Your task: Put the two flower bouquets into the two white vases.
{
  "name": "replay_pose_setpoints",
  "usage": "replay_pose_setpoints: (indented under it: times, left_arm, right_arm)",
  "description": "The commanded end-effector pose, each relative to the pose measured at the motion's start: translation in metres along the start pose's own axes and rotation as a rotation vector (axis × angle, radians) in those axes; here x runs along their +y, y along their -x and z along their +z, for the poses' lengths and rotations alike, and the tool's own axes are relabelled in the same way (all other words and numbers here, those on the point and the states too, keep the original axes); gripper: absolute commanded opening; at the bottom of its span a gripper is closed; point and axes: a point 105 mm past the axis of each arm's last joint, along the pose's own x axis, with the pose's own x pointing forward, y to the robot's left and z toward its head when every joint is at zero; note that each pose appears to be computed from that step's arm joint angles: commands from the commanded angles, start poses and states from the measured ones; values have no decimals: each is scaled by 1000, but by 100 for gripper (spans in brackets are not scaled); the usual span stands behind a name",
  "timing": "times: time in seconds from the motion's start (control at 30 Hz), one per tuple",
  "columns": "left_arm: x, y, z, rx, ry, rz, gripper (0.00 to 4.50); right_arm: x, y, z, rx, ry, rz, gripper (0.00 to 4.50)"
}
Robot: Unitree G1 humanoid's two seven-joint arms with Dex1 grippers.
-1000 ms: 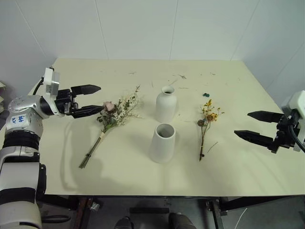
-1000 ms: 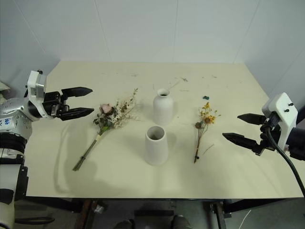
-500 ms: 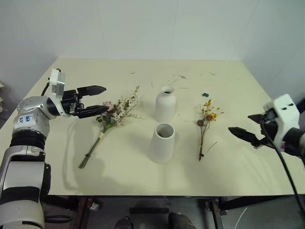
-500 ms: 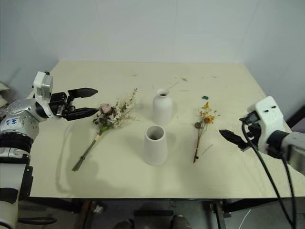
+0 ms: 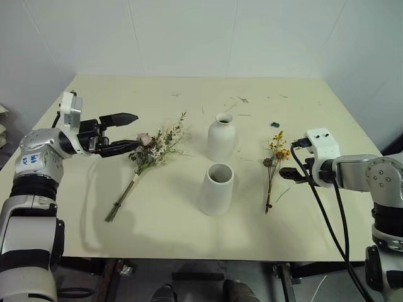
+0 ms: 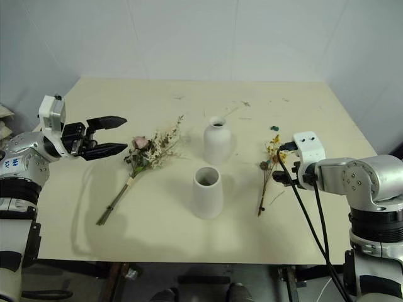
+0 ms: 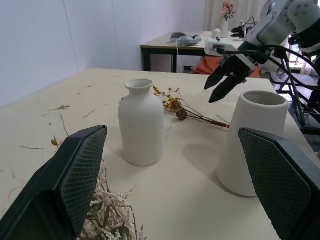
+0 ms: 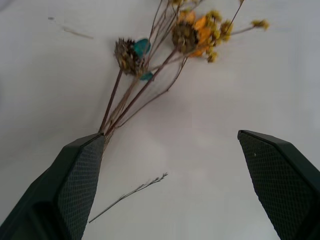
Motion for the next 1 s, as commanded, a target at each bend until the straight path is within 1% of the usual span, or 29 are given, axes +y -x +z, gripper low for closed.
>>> replay_pose_setpoints:
  times: [0.03,0.3,0.53,0.73,0.83,0.9,0.93,1.0]
  left_arm:
    - [-14,11,15,-13,-68,-99,450]
    - [-20,22,16,-18,-83,-84,450]
    - [-21,24,16,-21,-95,-77,450]
    - [-21,26,17,-20,-105,-71,450]
    - [-21,26,17,-20,-106,-68,450]
    - [-21,27,17,-18,-108,-65,450]
    - [-21,27,17,-18,-109,-64,450]
    - [-20,28,18,-19,-109,-61,450]
  right_arm:
    - [16,-6,1,18,31,25,446]
    - [41,-11,10,12,52,91,446]
    - [45,-22,5,52,57,63,446]
    - [42,-32,-1,102,64,5,446]
    - [43,-34,-2,107,66,-4,389]
    - [45,-35,-3,106,66,-4,316]
    - [45,-36,-3,106,65,-6,294]
    - [45,-36,-3,101,61,-7,230]
